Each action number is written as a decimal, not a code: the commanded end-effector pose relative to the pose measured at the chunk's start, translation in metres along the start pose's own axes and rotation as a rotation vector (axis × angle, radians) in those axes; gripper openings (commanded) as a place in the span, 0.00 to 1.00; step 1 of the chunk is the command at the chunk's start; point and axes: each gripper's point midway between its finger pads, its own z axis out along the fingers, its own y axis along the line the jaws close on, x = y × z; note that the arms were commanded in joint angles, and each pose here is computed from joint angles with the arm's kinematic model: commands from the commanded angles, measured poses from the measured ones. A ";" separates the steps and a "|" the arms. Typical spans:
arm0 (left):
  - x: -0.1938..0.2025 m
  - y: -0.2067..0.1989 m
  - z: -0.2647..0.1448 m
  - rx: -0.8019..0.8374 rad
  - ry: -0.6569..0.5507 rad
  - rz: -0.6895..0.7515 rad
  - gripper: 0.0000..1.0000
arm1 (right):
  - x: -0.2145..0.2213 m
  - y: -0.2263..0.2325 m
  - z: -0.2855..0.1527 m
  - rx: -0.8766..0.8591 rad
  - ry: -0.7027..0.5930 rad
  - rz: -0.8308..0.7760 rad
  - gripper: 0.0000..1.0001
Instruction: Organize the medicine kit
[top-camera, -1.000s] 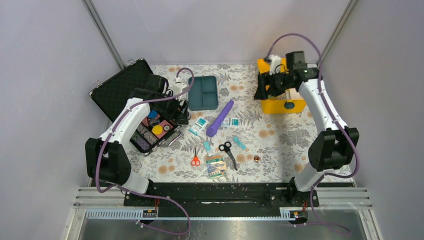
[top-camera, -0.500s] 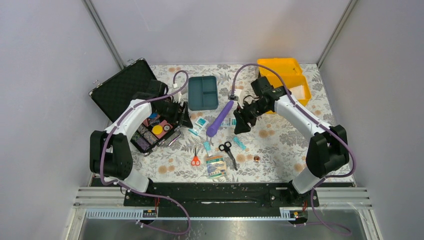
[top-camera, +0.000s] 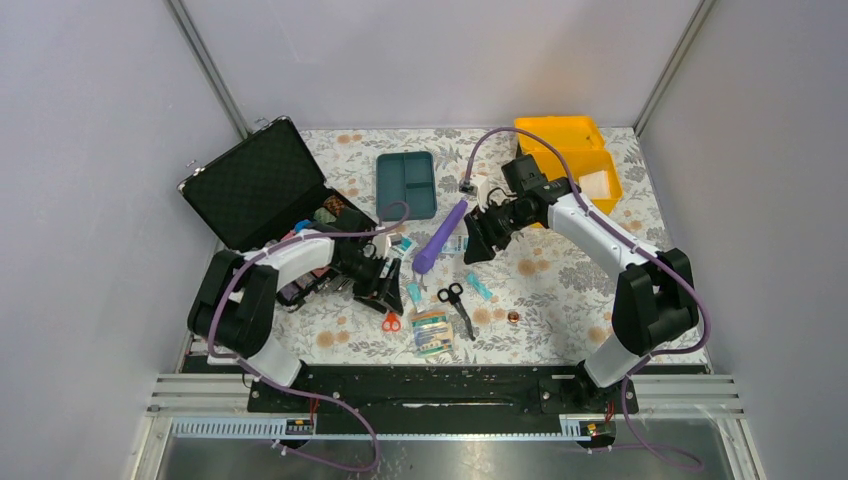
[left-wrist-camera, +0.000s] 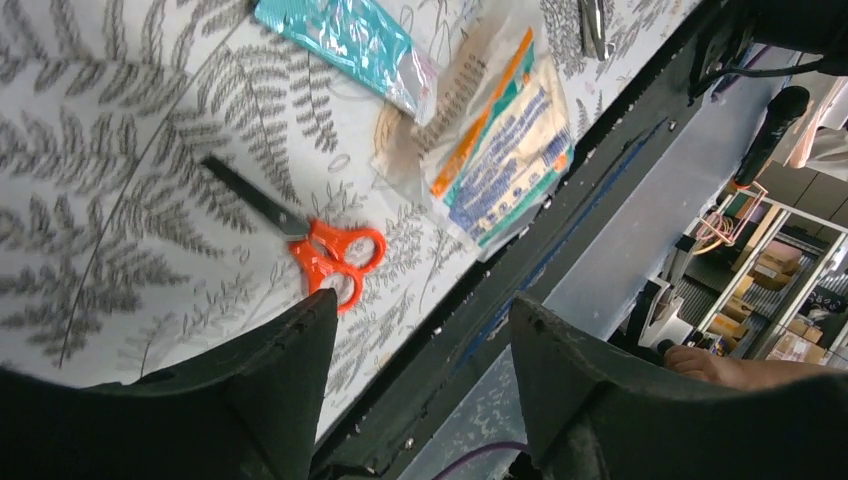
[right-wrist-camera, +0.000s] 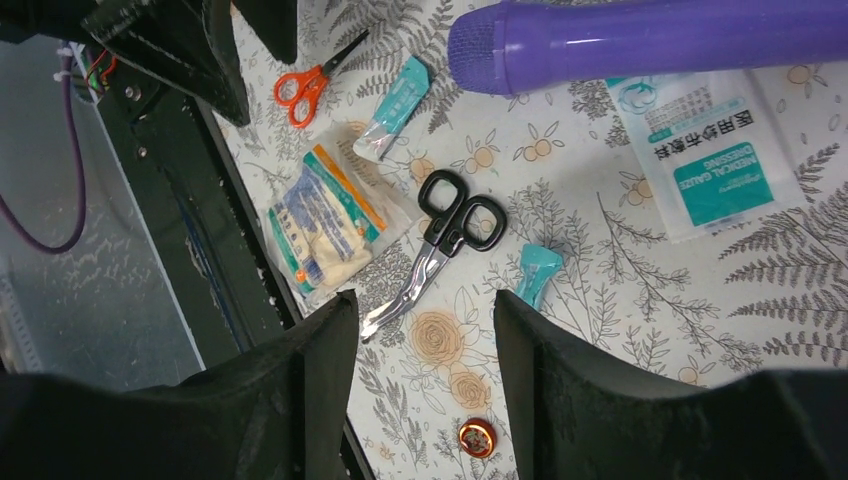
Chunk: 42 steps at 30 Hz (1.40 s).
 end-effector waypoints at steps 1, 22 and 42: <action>-0.017 -0.005 0.019 0.011 0.004 0.092 0.62 | -0.020 -0.010 -0.003 0.065 -0.047 0.013 0.60; -0.004 -0.001 0.073 -0.049 0.187 0.175 0.38 | -0.009 -0.014 -0.009 0.136 -0.043 0.030 0.62; -0.049 -0.038 0.002 0.095 0.023 0.503 0.00 | -0.020 0.003 -0.061 0.182 -0.009 -0.030 0.61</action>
